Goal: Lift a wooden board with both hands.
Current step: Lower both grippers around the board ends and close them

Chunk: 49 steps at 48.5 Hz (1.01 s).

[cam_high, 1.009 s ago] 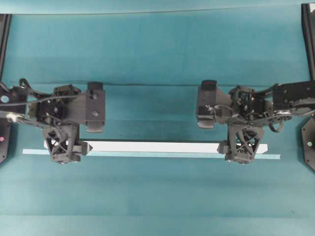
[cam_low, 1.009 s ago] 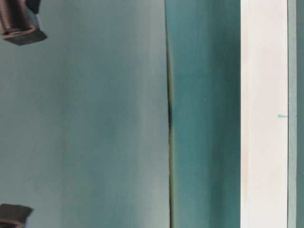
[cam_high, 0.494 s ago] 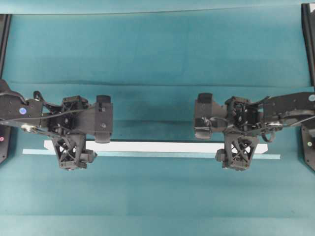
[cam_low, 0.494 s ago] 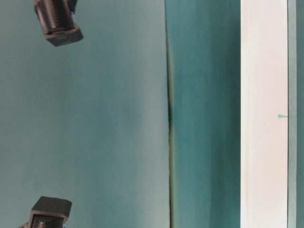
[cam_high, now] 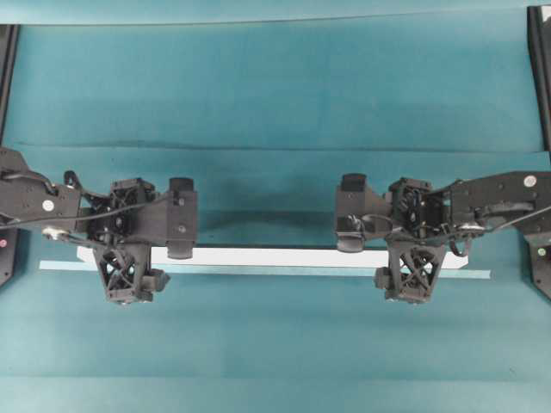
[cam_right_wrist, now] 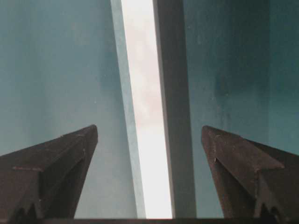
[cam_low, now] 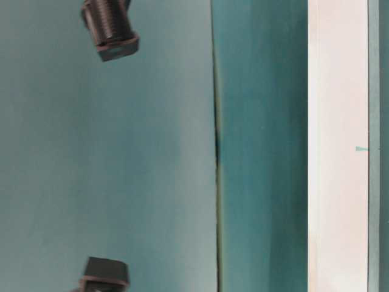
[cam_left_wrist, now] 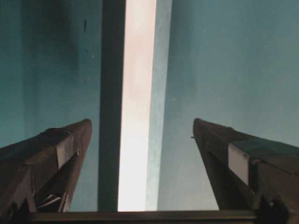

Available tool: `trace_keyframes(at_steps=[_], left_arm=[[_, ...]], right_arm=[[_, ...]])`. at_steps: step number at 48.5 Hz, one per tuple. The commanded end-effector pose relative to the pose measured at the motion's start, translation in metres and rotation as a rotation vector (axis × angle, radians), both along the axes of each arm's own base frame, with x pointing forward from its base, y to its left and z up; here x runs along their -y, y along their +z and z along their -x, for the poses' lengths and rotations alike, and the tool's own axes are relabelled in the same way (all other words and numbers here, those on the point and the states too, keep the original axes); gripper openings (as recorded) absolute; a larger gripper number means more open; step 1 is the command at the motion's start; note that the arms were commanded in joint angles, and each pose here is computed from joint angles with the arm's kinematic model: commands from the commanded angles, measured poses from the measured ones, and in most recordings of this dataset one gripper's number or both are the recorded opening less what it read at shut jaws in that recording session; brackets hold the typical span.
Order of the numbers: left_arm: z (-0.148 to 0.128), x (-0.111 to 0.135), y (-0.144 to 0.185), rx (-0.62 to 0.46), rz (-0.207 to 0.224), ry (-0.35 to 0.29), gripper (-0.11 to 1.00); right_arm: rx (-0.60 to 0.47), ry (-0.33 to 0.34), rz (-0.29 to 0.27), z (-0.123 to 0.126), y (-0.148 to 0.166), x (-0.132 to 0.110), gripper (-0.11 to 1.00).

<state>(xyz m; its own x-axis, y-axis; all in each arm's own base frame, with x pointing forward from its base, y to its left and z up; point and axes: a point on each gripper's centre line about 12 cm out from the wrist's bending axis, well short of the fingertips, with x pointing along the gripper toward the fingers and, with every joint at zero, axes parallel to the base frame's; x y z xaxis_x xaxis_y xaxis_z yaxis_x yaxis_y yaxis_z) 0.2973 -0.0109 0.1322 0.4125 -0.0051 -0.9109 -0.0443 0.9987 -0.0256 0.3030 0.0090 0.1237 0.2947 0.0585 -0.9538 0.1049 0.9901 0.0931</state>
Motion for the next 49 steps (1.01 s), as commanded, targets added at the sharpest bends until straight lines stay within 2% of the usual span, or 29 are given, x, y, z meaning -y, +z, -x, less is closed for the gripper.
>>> trace_keyframes(at_steps=[1, 13, 29, 36, 39, 41, 49], left_arm=[[-0.002, 0.000, 0.000, 0.015, 0.000, -0.001, 0.97], [0.006, -0.004, -0.018, -0.009, -0.001, 0.008, 0.97], [0.007, -0.004, -0.020, -0.008, 0.000, 0.011, 0.97], [0.005, -0.004, -0.018, -0.002, 0.001, 0.013, 0.94], [0.005, -0.003, -0.018, -0.002, 0.001, 0.009, 0.89], [0.005, -0.003, -0.018, 0.000, 0.000, 0.005, 0.82], [0.004, -0.003, -0.017, 0.001, 0.000, 0.007, 0.35]], right_arm=[[0.008, 0.003, 0.001, -0.001, -0.006, -0.001, 0.93], [0.012, -0.002, 0.006, -0.002, -0.019, -0.001, 0.93], [0.015, -0.007, 0.004, -0.003, -0.020, -0.001, 0.92], [0.010, -0.009, 0.003, -0.003, -0.020, -0.001, 0.88], [0.005, -0.009, 0.003, -0.003, -0.020, -0.001, 0.82], [0.002, -0.009, 0.003, -0.002, -0.020, -0.001, 0.73], [-0.005, -0.006, 0.002, -0.002, -0.020, -0.001, 0.25]])
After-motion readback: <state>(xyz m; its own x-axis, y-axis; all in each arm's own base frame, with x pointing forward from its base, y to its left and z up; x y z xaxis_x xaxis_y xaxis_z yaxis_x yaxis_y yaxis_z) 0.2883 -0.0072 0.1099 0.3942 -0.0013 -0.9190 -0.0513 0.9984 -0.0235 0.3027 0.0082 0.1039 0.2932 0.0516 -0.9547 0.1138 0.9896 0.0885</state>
